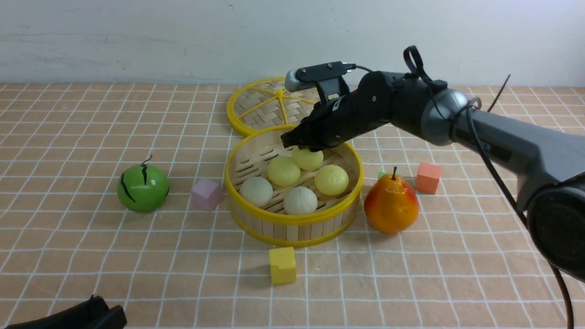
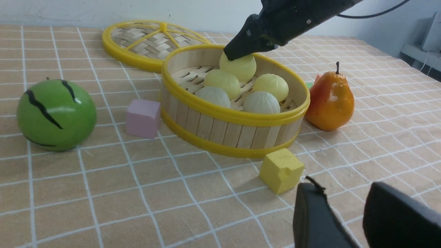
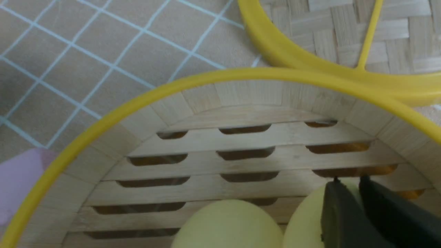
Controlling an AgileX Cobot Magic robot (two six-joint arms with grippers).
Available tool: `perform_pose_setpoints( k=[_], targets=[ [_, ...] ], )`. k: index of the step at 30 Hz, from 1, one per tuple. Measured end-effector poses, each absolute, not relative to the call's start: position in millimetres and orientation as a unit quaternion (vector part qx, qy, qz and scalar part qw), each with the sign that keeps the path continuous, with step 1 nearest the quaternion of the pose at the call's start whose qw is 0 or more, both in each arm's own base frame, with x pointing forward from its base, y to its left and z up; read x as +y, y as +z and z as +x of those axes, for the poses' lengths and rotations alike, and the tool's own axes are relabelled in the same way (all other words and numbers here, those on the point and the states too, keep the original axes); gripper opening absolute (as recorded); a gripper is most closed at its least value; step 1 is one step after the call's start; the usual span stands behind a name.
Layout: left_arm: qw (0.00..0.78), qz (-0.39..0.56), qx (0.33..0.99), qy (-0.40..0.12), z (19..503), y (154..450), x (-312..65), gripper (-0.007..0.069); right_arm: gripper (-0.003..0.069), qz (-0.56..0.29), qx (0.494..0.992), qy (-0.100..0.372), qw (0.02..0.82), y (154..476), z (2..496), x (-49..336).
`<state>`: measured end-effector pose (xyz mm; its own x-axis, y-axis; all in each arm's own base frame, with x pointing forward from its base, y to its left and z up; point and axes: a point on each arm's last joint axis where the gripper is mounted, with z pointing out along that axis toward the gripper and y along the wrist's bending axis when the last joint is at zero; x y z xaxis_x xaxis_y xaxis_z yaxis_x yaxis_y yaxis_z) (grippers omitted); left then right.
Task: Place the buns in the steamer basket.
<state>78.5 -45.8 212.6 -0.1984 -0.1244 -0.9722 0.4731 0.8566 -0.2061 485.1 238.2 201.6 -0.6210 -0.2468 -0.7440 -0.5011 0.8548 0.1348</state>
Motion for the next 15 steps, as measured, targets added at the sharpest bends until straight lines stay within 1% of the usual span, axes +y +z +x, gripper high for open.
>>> perform_pose_setpoints(
  k=[3, 4, 7, 9, 12, 13, 15],
  targets=[
    [0.622, 0.118, 0.736, -0.24, 78, 213, -46, 0.0227, 0.0172, -0.216, 0.886, 0.161, 0.377, 197, 486, 238],
    [0.622, 0.118, 0.736, -0.24, 78, 213, -46, 0.0227, 0.0184, -0.216, 0.886, 0.161, 0.377, 197, 486, 238],
    [0.622, 0.118, 0.736, -0.24, 78, 213, -46, 0.0228, 0.0286, -0.217, 0.886, 0.16, 0.377, 197, 486, 238],
    [0.622, 0.118, 0.736, -0.24, 78, 213, -46, 0.0232, 0.0378, -0.221, 0.888, 0.159, 0.371, 201, 484, 237],
    [0.622, 0.118, 0.736, -0.24, 78, 213, -46, 0.0236, 0.0473, -0.236, 0.89, 0.155, 0.358, 222, 474, 234],
    [0.622, 0.118, 0.736, -0.24, 78, 213, -46, 0.0237, 0.0491, -0.237, 0.892, 0.156, 0.353, 235, 469, 232],
    [0.622, 0.118, 0.736, -0.24, 78, 213, -46, 0.0237, 0.0501, -0.24, 0.897, 0.151, 0.339, 267, 454, 225]
  ],
)
